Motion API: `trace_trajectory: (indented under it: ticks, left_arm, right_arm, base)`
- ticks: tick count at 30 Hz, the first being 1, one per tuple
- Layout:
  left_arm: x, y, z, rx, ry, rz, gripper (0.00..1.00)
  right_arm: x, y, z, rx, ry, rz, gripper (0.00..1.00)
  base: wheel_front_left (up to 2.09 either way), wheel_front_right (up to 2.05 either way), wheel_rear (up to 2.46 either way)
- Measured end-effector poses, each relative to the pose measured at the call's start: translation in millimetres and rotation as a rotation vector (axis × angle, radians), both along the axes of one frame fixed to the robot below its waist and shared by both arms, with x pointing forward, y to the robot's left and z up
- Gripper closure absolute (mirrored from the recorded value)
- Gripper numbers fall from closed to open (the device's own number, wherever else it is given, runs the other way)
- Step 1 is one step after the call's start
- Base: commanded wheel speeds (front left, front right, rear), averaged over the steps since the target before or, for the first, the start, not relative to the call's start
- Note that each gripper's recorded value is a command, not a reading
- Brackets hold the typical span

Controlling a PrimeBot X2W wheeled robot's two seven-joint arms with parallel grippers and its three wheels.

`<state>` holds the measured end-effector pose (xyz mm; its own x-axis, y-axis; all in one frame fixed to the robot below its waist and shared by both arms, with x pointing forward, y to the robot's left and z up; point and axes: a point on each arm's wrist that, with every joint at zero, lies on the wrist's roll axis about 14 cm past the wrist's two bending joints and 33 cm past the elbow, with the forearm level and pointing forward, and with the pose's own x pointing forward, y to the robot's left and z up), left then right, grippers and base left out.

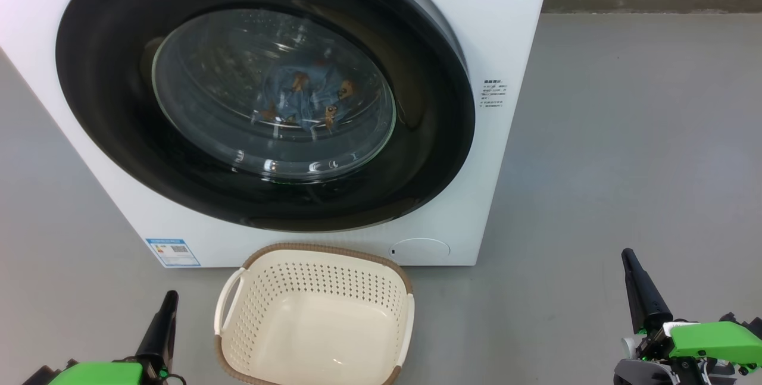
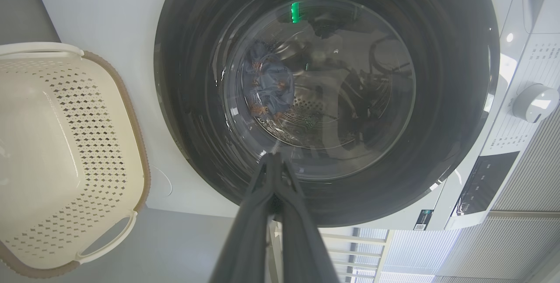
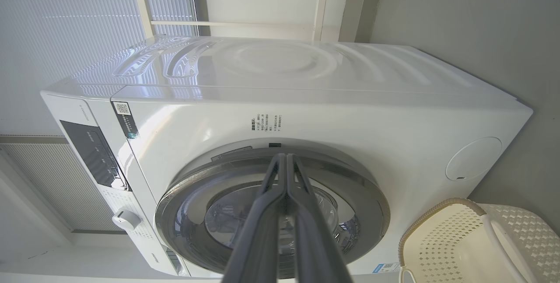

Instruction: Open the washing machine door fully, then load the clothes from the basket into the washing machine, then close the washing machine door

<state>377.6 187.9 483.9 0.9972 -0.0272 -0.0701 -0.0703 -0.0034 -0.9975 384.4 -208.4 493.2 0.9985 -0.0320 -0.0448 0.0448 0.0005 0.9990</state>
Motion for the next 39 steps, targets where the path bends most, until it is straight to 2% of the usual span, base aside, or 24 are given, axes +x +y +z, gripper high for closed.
trace_trajectory:
  ticks: [39]
  left_arm:
    - [0.0,-0.3,0.0,-0.003,0.0,0.0,1.0]
  right_arm:
    - [0.0,-0.1,0.1,0.0,0.0,0.0,1.0]
  base:
    - [0.0,0.0,0.0]
